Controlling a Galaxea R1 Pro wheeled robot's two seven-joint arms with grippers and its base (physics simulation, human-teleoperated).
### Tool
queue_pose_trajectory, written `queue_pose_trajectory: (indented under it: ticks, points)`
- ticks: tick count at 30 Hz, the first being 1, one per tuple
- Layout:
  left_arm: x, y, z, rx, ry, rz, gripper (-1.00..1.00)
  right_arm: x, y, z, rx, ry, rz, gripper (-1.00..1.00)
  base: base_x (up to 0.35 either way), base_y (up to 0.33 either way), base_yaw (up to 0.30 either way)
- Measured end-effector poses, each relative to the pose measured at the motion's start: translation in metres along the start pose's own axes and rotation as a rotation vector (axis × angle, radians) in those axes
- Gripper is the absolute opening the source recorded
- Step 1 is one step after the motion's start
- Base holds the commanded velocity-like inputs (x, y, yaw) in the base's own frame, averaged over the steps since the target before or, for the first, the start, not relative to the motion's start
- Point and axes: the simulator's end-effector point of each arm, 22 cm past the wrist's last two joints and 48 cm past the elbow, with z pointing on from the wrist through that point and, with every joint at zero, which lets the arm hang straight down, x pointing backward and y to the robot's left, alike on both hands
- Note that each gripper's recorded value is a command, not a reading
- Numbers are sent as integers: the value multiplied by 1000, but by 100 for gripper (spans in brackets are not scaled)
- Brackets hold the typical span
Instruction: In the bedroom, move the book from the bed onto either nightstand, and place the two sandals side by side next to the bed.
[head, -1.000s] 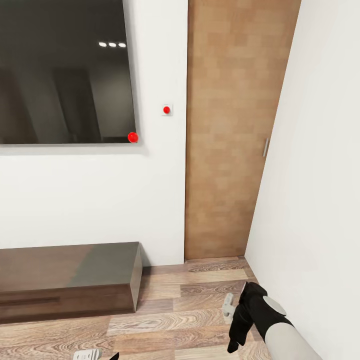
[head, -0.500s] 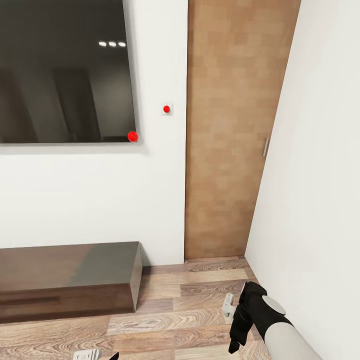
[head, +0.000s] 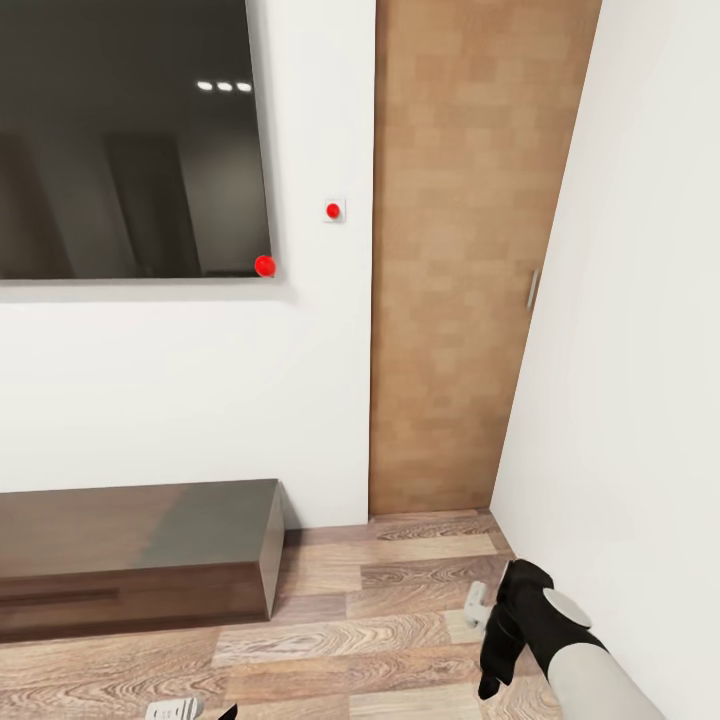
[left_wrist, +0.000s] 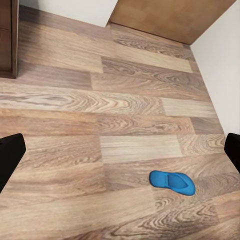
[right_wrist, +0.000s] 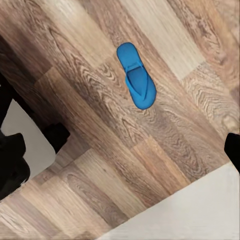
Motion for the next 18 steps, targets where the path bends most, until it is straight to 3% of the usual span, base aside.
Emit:
queue_pose_trajectory:
  ticks: [3,7,18]
  points:
    - [0,-1,0,2,-1,0,100,34,-28,-9,43,31,36,100,0,0,0]
    - [0,-1,0,3,-1,0,100,57,-45,-16,69,51,56,100,0,0,0]
    - [6,3,3,0,0,0,100,58,-46,-9,74,57,48,100,0,0,0]
